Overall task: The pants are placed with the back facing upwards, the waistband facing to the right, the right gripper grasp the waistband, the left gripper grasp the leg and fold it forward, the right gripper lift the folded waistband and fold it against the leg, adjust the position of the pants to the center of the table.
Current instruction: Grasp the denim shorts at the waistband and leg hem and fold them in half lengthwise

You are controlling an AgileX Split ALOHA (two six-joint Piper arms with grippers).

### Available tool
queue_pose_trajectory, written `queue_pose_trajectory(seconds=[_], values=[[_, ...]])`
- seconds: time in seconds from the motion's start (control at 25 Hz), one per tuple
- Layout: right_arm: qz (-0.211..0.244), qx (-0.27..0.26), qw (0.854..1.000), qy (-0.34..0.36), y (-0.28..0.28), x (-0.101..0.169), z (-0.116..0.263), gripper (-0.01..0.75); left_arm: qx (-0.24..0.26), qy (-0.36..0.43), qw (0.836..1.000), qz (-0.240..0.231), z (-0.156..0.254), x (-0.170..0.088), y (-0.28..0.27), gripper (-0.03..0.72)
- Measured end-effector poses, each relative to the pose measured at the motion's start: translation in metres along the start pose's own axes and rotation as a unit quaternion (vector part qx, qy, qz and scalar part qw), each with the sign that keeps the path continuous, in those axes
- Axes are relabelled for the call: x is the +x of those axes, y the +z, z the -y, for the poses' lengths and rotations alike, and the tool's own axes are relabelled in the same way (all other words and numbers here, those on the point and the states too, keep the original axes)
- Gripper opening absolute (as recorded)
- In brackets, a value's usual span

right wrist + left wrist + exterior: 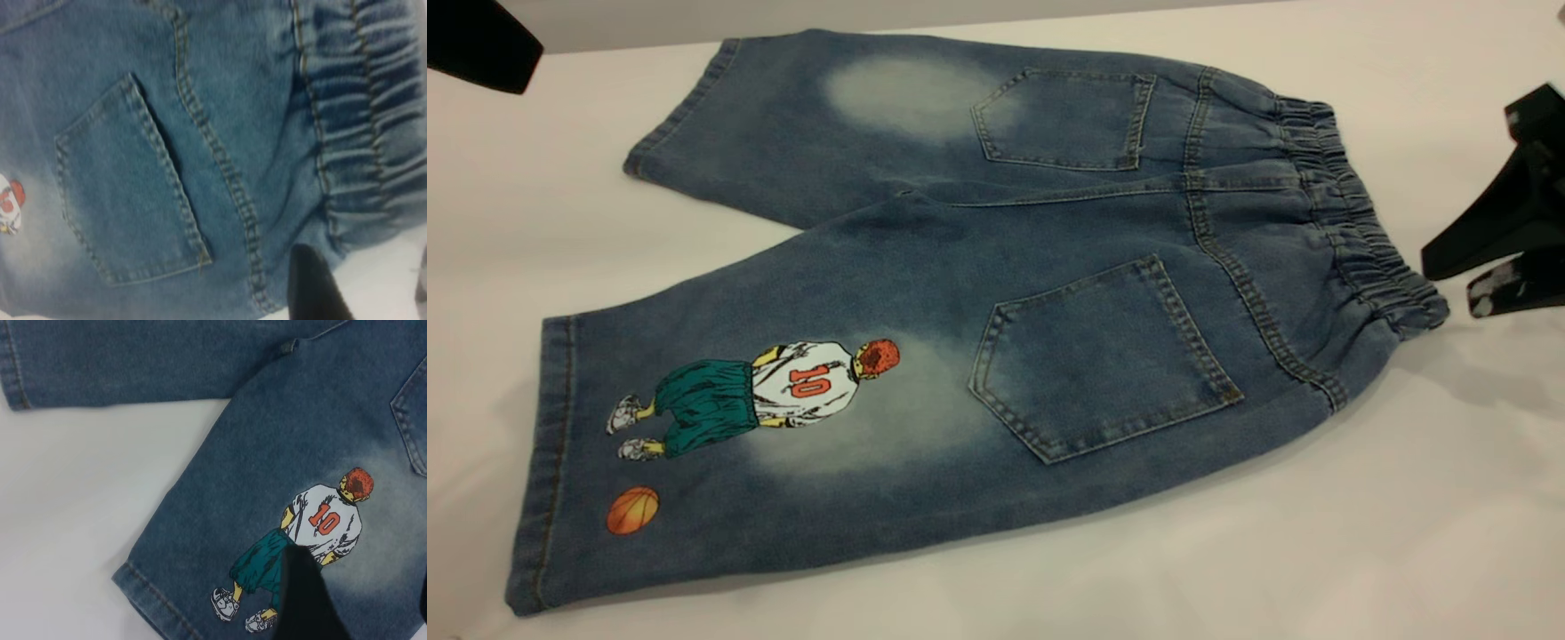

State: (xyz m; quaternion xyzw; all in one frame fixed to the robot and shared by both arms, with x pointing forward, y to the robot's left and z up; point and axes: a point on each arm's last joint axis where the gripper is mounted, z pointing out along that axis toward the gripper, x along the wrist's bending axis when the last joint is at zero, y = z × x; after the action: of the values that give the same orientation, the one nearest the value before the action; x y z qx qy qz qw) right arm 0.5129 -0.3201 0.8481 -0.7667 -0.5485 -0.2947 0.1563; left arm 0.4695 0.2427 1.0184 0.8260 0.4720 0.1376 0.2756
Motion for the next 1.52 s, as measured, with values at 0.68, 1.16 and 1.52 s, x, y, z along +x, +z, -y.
queue_pose_trajectory(seconds=[0.68, 1.16, 1.52], values=[[0.008, 0.007, 0.999, 0.048, 0.027, -0.023, 0.004, 0.326, -0.001, -0.002, 1.000, 0.001, 0.000, 0.000, 0.000, 0.384], [-0.027, -0.012, 0.998, 0.062, 0.038, -0.024, -0.014, 0.327, -0.001, -0.002, 1.000, 0.001, 0.000, 0.000, 0.000, 0.384], [-0.036, -0.011, 0.997, 0.061, 0.037, -0.022, -0.014, 0.314, 0.002, 0.001, 1.000, 0.001, 0.000, 0.000, 0.000, 0.384]])
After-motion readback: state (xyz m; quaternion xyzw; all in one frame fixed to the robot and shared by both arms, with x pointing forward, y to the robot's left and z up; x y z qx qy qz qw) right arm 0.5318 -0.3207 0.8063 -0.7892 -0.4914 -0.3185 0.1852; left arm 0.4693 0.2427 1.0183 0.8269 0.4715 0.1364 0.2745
